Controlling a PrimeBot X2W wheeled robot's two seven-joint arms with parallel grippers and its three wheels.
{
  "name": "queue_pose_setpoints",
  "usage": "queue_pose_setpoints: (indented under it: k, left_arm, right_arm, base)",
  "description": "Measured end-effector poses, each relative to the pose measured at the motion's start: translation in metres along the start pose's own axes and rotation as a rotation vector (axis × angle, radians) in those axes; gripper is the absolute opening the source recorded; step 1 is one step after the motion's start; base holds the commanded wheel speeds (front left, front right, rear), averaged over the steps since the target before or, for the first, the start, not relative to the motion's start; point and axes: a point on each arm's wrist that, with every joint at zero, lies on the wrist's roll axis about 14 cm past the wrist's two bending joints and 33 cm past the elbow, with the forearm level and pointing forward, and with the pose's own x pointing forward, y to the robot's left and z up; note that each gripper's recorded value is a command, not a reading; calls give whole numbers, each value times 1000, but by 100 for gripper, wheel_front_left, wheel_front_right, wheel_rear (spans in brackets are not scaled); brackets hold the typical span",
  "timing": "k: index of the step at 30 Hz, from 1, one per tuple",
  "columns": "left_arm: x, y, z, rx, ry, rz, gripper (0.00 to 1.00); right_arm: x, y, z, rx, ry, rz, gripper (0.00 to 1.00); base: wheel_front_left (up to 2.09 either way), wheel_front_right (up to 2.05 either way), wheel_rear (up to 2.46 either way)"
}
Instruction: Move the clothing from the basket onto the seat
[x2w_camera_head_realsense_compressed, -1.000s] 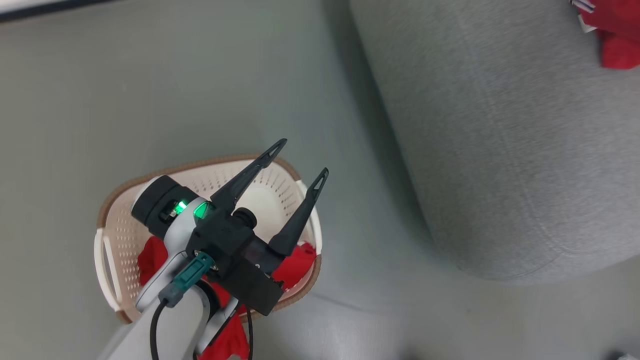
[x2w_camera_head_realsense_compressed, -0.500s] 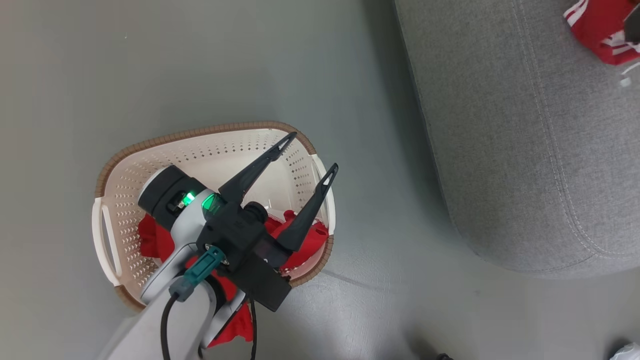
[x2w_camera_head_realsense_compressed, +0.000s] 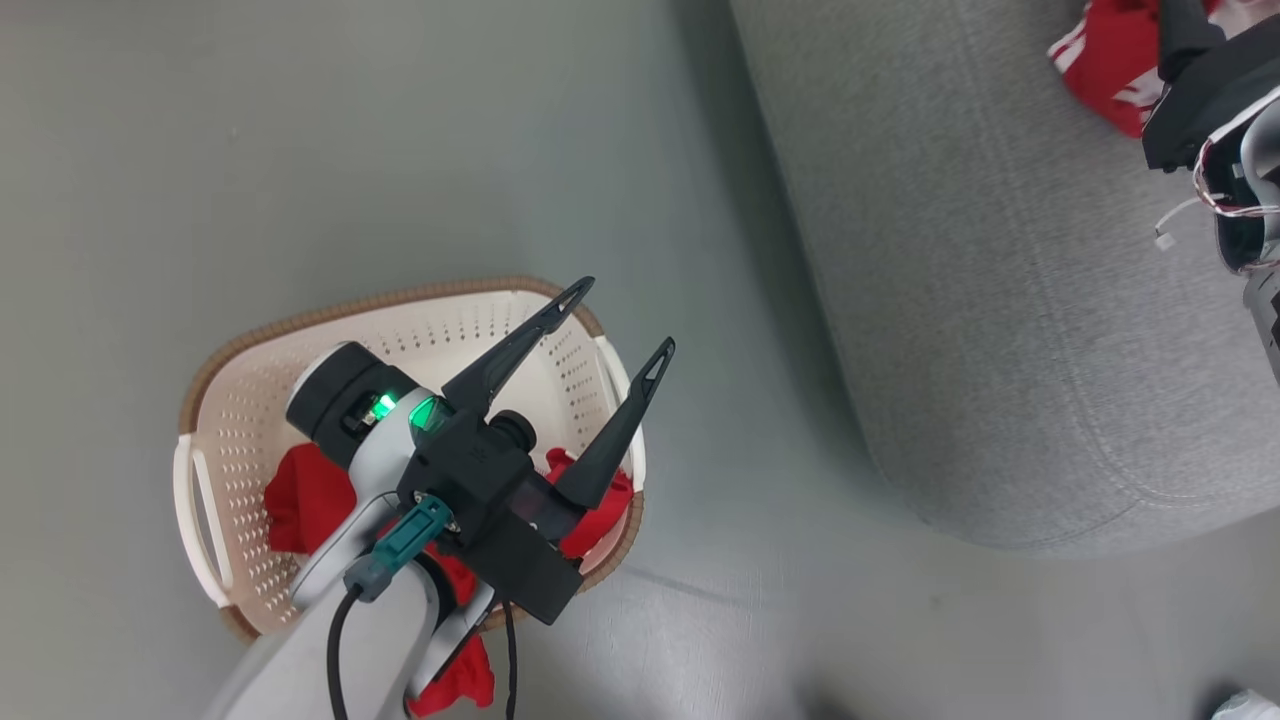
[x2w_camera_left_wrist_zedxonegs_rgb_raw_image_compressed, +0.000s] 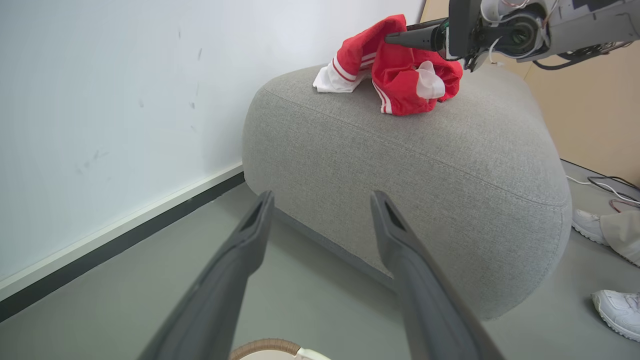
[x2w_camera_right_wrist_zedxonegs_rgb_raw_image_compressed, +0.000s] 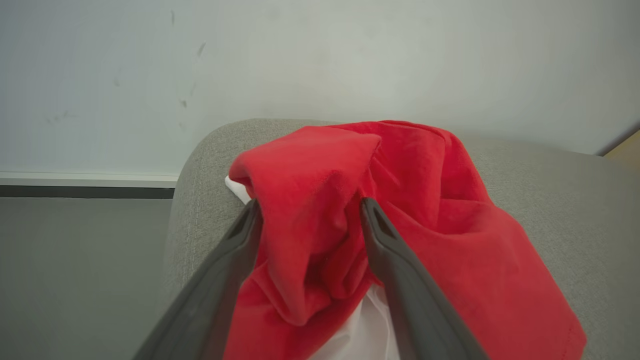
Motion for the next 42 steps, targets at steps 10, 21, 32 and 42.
queue_pose_setpoints:
  k: [10,21,32,42]
  left_arm:
    - [3,-29,31,-11,-77,-28,100]
    - [-20,-42,58,-4,-129,24,100]
    - [-72,-13,71,12,-135,250,100]
    - [-169,25,69,23,-131,561,100]
  right_arm:
    - [-37,-20,19,-8,-30,-13,100]
    - [-82,-2,48,25,-118,53,100]
    - [-129,43,64,119,-215,155,100]
    - [-187,112,64,213,-299,293,100]
  base:
    - [0,0,0]
    - [0,0,0]
    - [0,0,0]
    - [0,0,0]
